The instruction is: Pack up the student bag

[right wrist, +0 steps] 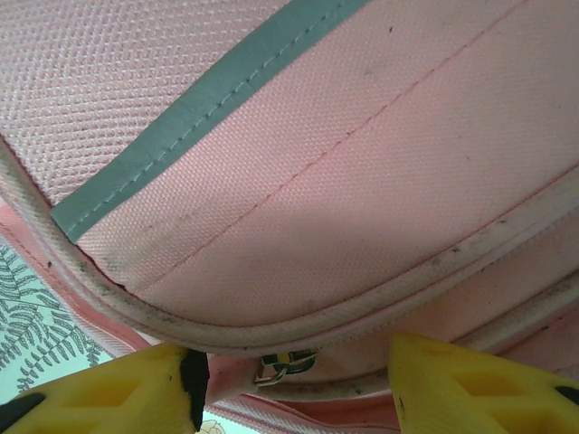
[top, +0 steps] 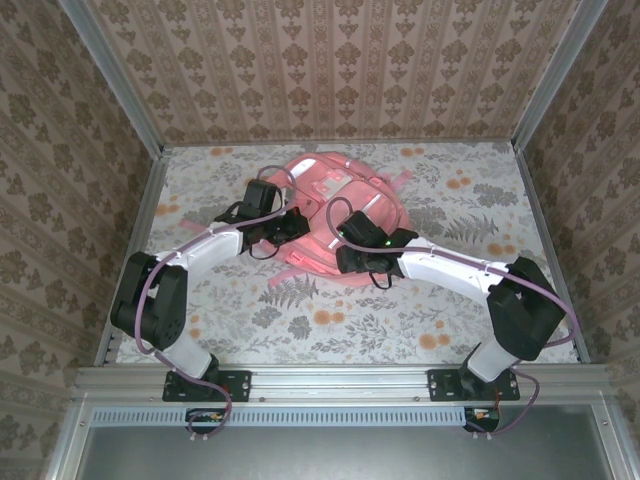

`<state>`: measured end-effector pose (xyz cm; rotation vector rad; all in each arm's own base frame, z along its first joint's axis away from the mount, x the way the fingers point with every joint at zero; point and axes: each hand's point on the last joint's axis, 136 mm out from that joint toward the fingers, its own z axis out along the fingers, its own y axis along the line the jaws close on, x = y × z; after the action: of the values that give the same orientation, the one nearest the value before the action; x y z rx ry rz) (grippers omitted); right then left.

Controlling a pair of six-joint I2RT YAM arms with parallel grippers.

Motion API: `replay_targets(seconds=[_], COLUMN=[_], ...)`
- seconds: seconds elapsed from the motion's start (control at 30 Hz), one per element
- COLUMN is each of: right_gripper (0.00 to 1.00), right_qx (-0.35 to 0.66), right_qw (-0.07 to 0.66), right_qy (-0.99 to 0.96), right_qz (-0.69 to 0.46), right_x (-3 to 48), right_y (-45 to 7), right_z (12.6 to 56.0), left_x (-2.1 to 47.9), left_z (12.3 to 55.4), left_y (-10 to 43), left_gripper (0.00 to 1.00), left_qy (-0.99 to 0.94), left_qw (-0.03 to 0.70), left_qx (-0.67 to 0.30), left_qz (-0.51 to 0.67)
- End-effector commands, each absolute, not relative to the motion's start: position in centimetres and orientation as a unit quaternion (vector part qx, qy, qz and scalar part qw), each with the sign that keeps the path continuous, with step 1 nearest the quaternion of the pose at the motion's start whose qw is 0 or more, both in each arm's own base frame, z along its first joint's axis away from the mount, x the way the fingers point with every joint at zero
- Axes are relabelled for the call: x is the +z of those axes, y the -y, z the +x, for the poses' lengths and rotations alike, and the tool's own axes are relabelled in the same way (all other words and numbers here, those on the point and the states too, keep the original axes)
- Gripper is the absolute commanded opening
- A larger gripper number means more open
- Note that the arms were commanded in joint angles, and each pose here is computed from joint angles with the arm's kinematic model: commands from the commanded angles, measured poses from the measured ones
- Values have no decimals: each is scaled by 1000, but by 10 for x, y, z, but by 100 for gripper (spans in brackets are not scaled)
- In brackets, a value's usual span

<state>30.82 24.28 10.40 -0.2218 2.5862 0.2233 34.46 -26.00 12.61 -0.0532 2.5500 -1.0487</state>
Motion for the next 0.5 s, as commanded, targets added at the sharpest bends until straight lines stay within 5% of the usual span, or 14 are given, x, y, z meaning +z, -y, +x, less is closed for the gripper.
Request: replay_targets(seconds=[0.0, 0.13, 0.47], right_gripper=[54, 47, 3], right_qx=[104, 90, 38], right_qw=[254, 247, 271], right_qy=[-957, -960, -956], right_qz=[-89, -91, -103], right_x=[102, 93, 100], right_y=[-252, -252, -231], right_z=[309, 309, 313], left_x=[142, 142, 139], left_z=[358, 358, 367], left_y=[260, 260, 245], left_gripper=[0, 0, 0], left_qy=[-900, -900, -902], left_qw=[220, 220, 227], left_qx=[-376, -376, -365], left_qz=[-8, -8, -23])
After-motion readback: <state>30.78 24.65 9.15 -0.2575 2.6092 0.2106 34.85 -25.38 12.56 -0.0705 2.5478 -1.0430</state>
